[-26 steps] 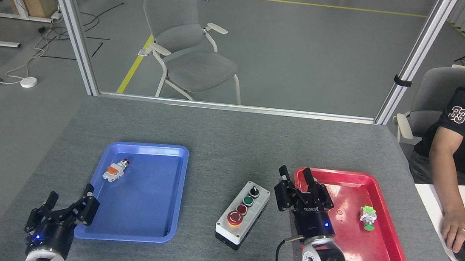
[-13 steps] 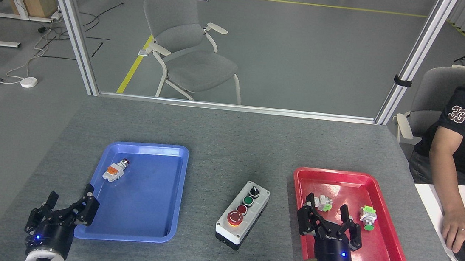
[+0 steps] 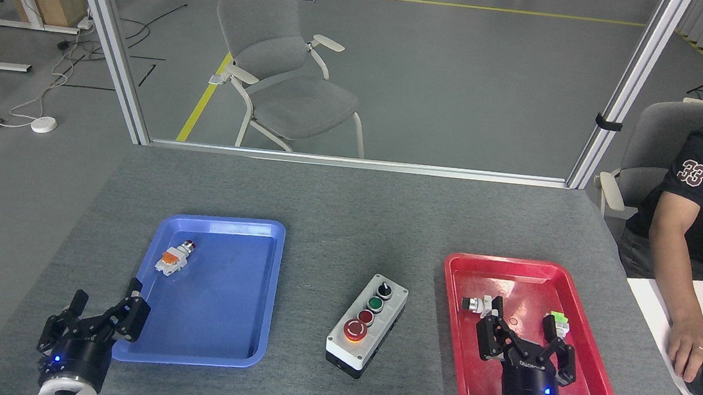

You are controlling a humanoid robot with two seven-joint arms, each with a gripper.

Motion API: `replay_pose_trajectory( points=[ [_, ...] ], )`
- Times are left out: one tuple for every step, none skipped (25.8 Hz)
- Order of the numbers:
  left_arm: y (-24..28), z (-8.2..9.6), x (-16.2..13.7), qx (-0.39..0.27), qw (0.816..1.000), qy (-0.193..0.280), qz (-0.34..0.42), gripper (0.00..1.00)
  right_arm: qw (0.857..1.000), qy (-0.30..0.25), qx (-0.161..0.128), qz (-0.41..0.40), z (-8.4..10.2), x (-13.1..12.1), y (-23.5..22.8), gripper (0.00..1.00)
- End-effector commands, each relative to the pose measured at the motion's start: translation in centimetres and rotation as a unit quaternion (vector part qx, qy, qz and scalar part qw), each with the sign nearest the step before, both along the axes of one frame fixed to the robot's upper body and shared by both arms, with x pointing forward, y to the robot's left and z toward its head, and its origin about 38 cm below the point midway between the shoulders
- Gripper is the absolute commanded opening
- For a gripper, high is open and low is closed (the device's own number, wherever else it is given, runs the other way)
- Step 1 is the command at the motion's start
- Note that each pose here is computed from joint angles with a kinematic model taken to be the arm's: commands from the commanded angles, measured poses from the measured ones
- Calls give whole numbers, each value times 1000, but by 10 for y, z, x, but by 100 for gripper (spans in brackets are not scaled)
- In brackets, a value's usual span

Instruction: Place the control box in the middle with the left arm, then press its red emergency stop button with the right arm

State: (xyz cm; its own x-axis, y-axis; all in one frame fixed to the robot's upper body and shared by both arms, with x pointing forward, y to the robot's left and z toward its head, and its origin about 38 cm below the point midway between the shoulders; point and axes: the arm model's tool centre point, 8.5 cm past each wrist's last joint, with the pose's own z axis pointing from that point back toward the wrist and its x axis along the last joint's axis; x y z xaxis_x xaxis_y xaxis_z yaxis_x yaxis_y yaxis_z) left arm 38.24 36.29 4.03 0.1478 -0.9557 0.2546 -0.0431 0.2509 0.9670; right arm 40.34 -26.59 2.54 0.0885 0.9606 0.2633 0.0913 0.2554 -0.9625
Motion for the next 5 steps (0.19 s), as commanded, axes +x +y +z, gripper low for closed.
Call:
replay_pose_trajectory(
  points=[
    [0,0,0,0,1000,0,0,99,1000,1,-2,-2,0,-1,-2,98],
    [0,0,0,0,1000,0,0,99,1000,0,-2,-3,0,0,-3,98],
    [0,1,0,0,1000,-1,0,99,1000,-1,-3,-3,0,0,-3,98],
    [0,0,0,0,1000,0,0,99,1000,0,-3,-4,0,-1,-4,99],
    [0,0,0,0,1000,0,0,99,1000,0,-7,-4,0,-1,-6,98]
  ],
)
